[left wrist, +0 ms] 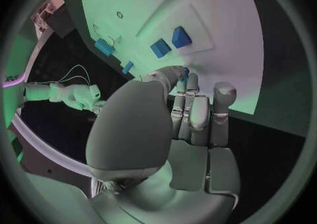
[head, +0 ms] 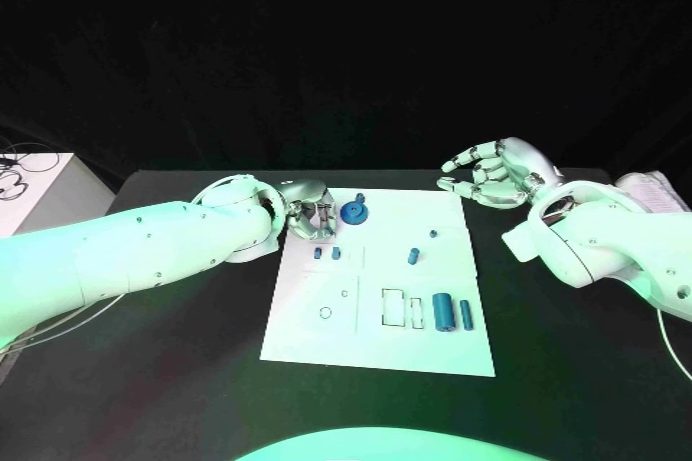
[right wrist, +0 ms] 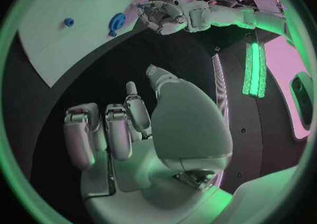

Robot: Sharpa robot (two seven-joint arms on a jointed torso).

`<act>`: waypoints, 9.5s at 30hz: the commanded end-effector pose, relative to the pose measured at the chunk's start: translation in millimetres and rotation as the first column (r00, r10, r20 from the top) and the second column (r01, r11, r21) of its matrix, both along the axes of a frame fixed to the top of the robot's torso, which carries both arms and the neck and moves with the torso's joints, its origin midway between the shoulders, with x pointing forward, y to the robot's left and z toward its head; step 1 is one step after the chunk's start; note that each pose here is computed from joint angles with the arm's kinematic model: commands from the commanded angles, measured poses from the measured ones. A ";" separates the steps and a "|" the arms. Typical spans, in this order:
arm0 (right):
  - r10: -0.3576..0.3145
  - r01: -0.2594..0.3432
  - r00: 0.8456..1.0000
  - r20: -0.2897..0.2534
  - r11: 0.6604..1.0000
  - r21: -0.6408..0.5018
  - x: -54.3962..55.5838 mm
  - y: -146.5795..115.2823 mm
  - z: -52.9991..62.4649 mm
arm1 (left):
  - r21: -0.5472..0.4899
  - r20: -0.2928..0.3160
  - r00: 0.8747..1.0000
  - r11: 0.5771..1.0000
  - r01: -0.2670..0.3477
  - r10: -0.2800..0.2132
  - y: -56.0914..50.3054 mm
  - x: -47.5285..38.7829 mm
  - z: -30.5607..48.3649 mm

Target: Assemble the parts on the task board

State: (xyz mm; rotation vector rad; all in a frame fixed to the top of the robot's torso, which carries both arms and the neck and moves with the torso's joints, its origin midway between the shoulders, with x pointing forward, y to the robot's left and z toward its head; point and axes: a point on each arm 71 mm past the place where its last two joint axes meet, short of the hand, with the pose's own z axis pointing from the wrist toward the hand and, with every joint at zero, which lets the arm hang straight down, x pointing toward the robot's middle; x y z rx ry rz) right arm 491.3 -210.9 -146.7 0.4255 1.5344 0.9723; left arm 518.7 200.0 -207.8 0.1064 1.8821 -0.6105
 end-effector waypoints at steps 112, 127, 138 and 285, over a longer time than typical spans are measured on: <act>0.172 -0.042 0.977 0.130 0.743 -0.668 7.4 1.9 -27.5 | -0.695 -0.219 0.969 0.678 -0.238 0.115 56.7 -10.6 31.0; 0.198 -0.041 0.973 0.116 0.647 -0.761 7.3 25.0 -49.3 | -0.847 -0.286 0.958 0.464 -0.260 0.013 54.7 -30.1 43.7; 0.218 -0.071 0.972 0.088 0.631 -0.772 6.3 40.0 -62.6 | -0.856 -0.288 0.958 0.445 -0.263 0.012 55.0 -31.4 45.4; 0.466 -0.350 0.884 0.025 0.697 -0.626 -86.3 178.4 -101.3 | -0.847 -0.336 0.942 0.442 -0.297 -0.011 40.1 -30.0 43.1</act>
